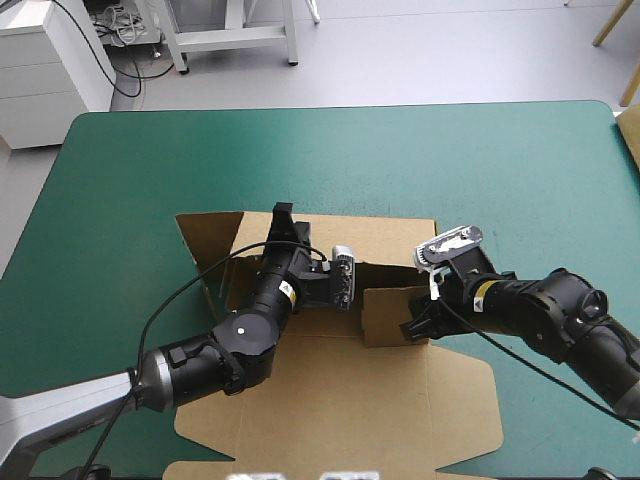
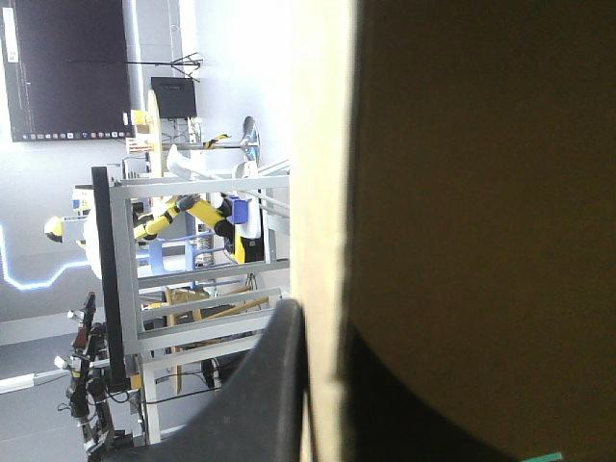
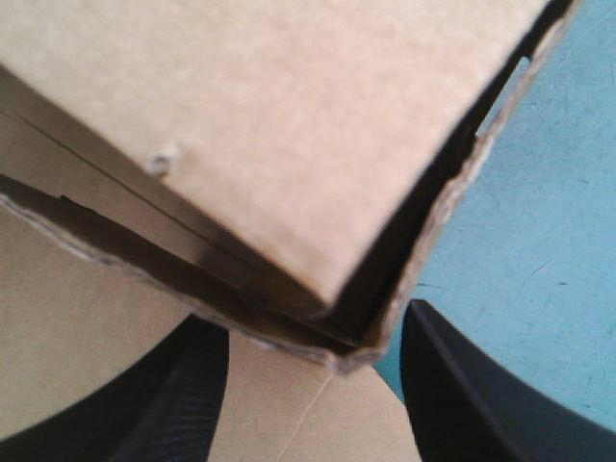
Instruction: Fold the box
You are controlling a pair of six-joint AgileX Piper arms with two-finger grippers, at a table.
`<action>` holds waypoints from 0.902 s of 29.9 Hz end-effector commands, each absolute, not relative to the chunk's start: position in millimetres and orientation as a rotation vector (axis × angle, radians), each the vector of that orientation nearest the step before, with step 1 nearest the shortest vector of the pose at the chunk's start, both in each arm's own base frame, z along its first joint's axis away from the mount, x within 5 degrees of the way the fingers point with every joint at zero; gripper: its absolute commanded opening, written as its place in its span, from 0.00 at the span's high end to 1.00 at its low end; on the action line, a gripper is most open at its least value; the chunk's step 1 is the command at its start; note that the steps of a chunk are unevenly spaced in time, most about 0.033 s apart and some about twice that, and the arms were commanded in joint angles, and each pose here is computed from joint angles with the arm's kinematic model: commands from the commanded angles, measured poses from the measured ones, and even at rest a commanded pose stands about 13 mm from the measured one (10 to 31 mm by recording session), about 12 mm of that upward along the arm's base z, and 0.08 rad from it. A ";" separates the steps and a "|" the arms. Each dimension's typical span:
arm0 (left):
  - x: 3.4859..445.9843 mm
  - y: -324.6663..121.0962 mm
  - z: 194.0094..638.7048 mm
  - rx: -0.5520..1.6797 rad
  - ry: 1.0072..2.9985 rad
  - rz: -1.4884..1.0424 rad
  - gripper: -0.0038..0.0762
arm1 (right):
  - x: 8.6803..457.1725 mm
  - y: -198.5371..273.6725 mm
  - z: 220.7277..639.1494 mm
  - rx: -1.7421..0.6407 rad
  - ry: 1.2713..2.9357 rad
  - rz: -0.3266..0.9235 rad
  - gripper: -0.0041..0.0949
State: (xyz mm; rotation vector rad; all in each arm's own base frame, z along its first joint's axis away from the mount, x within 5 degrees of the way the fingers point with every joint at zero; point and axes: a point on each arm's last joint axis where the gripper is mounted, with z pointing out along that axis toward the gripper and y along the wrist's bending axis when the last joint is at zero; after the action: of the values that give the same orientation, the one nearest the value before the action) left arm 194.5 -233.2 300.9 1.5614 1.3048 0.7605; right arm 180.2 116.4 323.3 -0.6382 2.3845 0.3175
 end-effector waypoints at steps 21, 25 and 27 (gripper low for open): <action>192.6 -231.2 317.7 1.506 1.291 0.741 0.96 | 190.7 156.6 316.9 -0.445 2.310 0.223 0.55; 192.7 -231.0 317.7 1.505 1.292 0.743 0.96 | 191.0 155.8 310.6 -0.421 2.304 0.225 0.68; 192.7 -230.9 317.8 1.504 1.293 0.745 0.96 | 190.8 154.5 308.2 -0.410 2.307 0.217 0.78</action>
State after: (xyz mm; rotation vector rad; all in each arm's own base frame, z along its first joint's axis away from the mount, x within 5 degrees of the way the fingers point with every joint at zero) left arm 195.1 -232.1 300.8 1.5583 1.3136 0.7693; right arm 188.0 150.8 298.5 -0.4177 2.3927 0.1502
